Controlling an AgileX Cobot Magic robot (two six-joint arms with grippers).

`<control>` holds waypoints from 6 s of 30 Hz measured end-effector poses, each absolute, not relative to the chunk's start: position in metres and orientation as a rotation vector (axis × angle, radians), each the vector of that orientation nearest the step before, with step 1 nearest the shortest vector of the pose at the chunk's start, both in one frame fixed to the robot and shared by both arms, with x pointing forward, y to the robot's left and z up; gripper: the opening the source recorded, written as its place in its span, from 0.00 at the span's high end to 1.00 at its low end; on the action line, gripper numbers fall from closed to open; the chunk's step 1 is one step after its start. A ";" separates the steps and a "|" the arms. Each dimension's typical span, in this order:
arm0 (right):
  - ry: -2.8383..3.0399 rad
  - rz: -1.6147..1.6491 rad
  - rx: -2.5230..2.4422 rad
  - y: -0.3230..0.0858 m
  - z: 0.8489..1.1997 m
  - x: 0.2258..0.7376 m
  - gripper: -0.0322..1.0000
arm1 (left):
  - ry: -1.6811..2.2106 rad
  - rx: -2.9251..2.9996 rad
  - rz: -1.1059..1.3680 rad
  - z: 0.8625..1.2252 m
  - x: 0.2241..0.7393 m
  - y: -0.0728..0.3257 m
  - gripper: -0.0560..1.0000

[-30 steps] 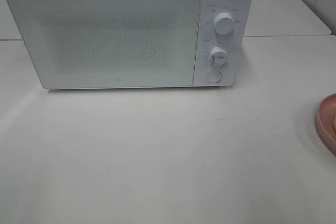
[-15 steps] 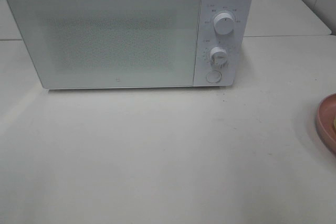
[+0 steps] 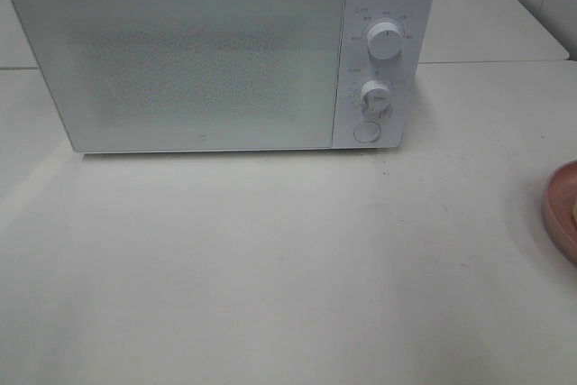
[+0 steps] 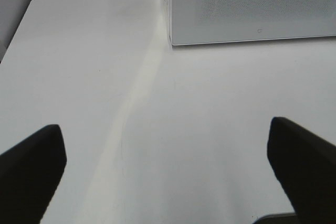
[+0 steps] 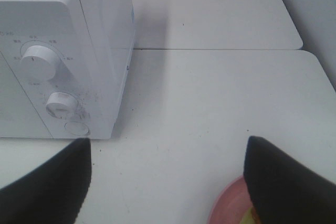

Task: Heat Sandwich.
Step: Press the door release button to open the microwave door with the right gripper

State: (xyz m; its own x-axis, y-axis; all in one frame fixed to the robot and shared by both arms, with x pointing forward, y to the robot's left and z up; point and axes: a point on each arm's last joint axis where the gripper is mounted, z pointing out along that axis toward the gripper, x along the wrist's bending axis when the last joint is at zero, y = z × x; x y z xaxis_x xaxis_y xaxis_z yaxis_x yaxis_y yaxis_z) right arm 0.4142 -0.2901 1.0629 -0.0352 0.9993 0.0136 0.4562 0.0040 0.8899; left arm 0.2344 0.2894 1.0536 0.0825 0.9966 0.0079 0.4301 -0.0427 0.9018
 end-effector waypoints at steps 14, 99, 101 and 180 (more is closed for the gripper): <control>1.523 1.047 1.470 -0.287 1.041 0.450 0.23 | 1.453 1.586 0.924 1.054 0.234 0.289 0.01; 0.630 1.675 2.257 -0.185 0.916 0.439 0.23 | 1.453 1.586 0.924 1.054 0.234 0.289 0.01; 0.537 1.711 2.325 -0.185 0.915 0.439 0.23 | 1.453 1.586 0.924 1.054 0.234 0.289 0.01; 0.208 1.647 2.771 -0.157 0.871 0.551 0.96 | 1.453 1.586 0.924 1.054 0.234 0.289 0.01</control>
State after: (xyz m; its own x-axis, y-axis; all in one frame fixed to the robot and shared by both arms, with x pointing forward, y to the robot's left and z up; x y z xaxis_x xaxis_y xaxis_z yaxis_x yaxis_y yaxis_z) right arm 0.5513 -0.1566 0.8708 0.4726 0.0653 0.8788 0.1553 -0.9878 -0.0102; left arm 0.2344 0.2894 1.0536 0.0825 0.9966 0.0079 0.4301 -0.0427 0.9018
